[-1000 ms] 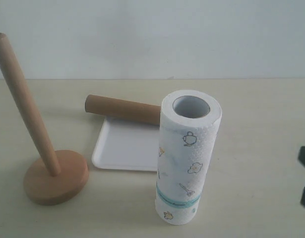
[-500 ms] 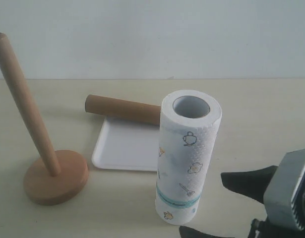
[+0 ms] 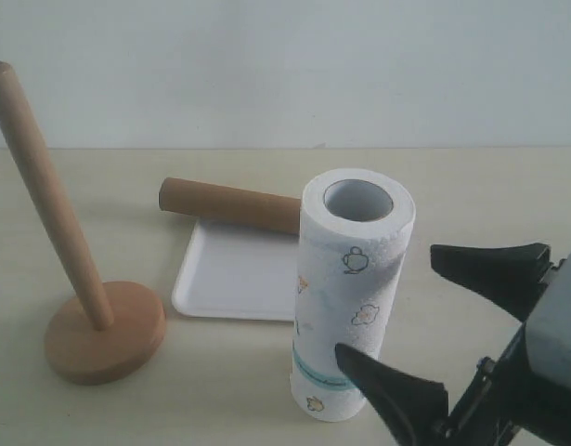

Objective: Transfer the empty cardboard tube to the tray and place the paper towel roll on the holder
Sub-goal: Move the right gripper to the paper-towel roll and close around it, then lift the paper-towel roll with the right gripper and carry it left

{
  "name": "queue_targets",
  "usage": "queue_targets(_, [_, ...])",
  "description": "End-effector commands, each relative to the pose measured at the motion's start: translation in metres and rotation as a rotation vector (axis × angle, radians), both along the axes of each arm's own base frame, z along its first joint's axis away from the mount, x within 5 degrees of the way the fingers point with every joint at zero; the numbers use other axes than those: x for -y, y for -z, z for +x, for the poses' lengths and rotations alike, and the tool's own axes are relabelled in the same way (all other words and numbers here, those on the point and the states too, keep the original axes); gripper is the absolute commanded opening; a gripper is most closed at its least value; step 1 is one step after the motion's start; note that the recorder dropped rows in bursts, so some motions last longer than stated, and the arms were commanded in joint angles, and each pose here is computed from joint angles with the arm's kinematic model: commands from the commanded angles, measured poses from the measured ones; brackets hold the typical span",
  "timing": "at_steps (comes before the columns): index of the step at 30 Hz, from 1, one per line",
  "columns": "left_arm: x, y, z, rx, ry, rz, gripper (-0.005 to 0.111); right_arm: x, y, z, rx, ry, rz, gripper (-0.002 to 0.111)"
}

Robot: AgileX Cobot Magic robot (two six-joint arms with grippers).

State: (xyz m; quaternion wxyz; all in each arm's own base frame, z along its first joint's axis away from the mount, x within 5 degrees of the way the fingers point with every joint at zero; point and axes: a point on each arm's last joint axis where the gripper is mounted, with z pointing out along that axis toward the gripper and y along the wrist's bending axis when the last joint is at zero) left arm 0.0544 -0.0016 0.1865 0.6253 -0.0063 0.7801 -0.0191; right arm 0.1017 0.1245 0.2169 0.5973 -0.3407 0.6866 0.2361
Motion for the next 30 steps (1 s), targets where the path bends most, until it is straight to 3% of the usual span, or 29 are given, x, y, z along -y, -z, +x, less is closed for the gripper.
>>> queue_targets(1, [0.000,0.001,0.000,0.001,-0.001,0.008,0.004,0.005,-0.003,0.005,0.048,0.077,0.011,0.105])
queue_targets(10, [0.000,0.001,0.000,0.001,-0.001,0.008,0.004,-0.007,0.014,0.018,0.047,0.115,-0.026,0.105])
queue_targets(14, [0.000,0.001,0.000,0.001,-0.001,0.008,0.004,-0.015,0.023,0.029,0.061,0.163,0.044,0.105])
queue_targets(21, [0.000,0.001,0.000,0.001,-0.001,0.008,0.004,-0.030,0.043,0.037,0.095,0.141,0.095,0.105])
queue_targets(26, [0.000,0.001,0.000,0.001,-0.001,0.008,0.004,-0.041,0.066,0.046,-0.014,0.154,0.077,0.105])
queue_targets(30, [0.000,0.001,0.000,0.001,-0.001,0.008,0.004,-0.063,0.073,0.055,-0.011,0.096,0.064,0.105])
